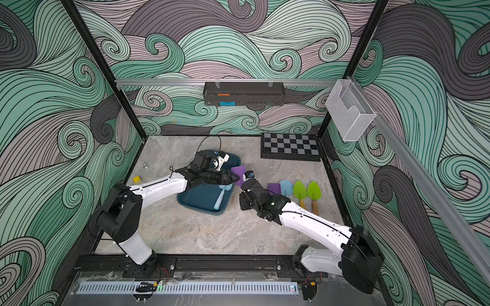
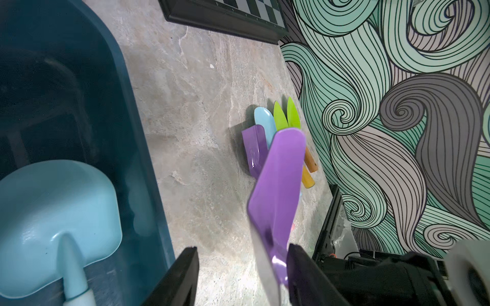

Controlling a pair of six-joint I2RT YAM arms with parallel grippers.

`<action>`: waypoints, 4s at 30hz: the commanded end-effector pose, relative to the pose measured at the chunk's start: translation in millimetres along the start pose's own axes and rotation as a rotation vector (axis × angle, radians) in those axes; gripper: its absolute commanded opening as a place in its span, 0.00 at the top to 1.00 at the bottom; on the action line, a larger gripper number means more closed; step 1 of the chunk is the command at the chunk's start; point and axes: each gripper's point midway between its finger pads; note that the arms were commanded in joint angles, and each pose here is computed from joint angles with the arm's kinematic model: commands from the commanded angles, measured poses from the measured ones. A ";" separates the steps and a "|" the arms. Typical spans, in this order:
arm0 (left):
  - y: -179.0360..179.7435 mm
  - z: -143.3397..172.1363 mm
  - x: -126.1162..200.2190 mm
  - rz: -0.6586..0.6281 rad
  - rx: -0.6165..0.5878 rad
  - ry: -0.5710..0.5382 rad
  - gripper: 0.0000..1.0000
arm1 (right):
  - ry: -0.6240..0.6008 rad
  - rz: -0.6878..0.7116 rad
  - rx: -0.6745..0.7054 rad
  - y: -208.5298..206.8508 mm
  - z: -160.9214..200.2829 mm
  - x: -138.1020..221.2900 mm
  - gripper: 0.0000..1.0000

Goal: Put the shovel into the storage box
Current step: Pick up the shovel from the center of the board, then place the shovel in the storage box, then pick up the shovel from the center of the board.

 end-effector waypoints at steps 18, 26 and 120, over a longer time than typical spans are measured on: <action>-28.9 -22.7 -1.4 0.053 -0.063 -0.055 1.00 | -0.048 0.001 0.041 8.8 -7.3 7.1 0.40; -32.6 -53.2 42.7 0.058 -0.205 0.032 1.00 | -0.107 0.006 0.058 -3.3 -8.2 32.2 0.21; 44.3 -65.9 101.3 -0.061 -0.176 -0.066 0.54 | 0.309 0.333 -0.331 -152.5 73.4 -43.9 1.00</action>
Point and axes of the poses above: each gripper's point midway between its finger pads, its own x axis back along the fingers, its own y axis along the line the jaws close on, z = x × y, and after that the axes turned 2 degrees about -x, right-handed
